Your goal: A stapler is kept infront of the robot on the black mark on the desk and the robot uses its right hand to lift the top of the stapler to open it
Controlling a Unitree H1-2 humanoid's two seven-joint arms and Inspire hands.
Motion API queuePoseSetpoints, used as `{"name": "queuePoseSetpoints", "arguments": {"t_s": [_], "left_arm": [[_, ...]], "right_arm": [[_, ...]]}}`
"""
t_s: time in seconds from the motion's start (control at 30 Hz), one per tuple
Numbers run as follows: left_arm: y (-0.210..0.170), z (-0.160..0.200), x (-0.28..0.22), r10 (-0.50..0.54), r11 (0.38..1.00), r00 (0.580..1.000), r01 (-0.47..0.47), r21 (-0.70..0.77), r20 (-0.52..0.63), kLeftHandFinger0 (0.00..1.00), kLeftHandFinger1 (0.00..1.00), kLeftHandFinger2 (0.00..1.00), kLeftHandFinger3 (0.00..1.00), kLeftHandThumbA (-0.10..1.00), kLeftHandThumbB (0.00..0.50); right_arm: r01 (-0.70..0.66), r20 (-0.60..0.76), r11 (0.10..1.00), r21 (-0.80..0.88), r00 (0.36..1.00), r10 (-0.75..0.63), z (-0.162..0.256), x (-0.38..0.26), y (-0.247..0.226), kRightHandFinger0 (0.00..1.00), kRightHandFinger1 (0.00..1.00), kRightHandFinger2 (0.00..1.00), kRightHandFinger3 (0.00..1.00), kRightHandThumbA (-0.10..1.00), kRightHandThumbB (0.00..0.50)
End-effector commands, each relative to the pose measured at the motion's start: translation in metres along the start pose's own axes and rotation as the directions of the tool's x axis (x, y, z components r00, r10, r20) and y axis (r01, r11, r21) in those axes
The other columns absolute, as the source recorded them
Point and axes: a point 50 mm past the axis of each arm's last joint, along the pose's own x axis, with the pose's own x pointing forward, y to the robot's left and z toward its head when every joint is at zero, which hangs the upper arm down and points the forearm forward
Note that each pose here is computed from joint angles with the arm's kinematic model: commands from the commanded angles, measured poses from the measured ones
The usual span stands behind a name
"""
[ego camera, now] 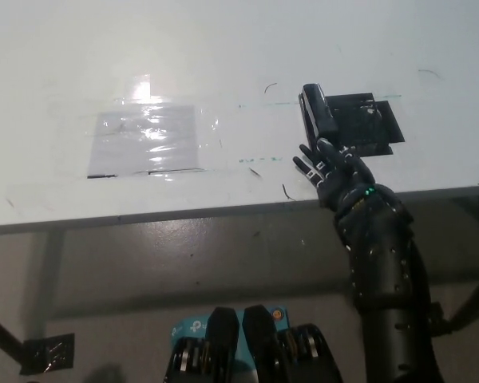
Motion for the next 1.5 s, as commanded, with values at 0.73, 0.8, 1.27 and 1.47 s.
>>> {"name": "queuePoseSetpoints", "arguments": {"t_s": [0.73,0.8,1.27,1.47], "left_arm": [[0.005,0.005,-0.005,0.006,1.000,1.000,-0.007,0.011,0.025,0.22,0.22,0.44,0.73,0.22,0.000],[0.005,0.005,-0.005,0.006,1.000,1.000,-0.006,0.010,0.024,0.22,0.22,0.45,0.74,0.21,0.000],[0.009,0.002,-0.006,0.003,1.000,1.000,-0.004,0.026,0.017,0.23,0.21,0.44,0.71,0.22,0.000],[0.011,0.002,-0.008,0.005,1.000,1.000,-0.006,0.015,0.014,0.24,0.20,0.40,0.70,0.21,0.000]], "right_arm": [[-0.257,0.274,0.948,-0.186,0.913,0.302,0.110,-0.015,0.181,0.41,0.48,0.56,0.76,0.14,0.000],[-0.247,0.276,0.949,-0.197,0.915,0.295,0.112,-0.013,0.180,0.39,0.46,0.55,0.77,0.14,0.000],[-0.121,0.376,0.914,-0.387,0.884,0.277,0.176,-0.003,0.180,0.39,0.44,0.57,0.77,0.21,0.000],[-0.089,0.418,0.865,-0.494,0.848,0.326,0.205,-0.018,0.204,0.28,0.34,0.48,0.66,0.18,0.000]]}}
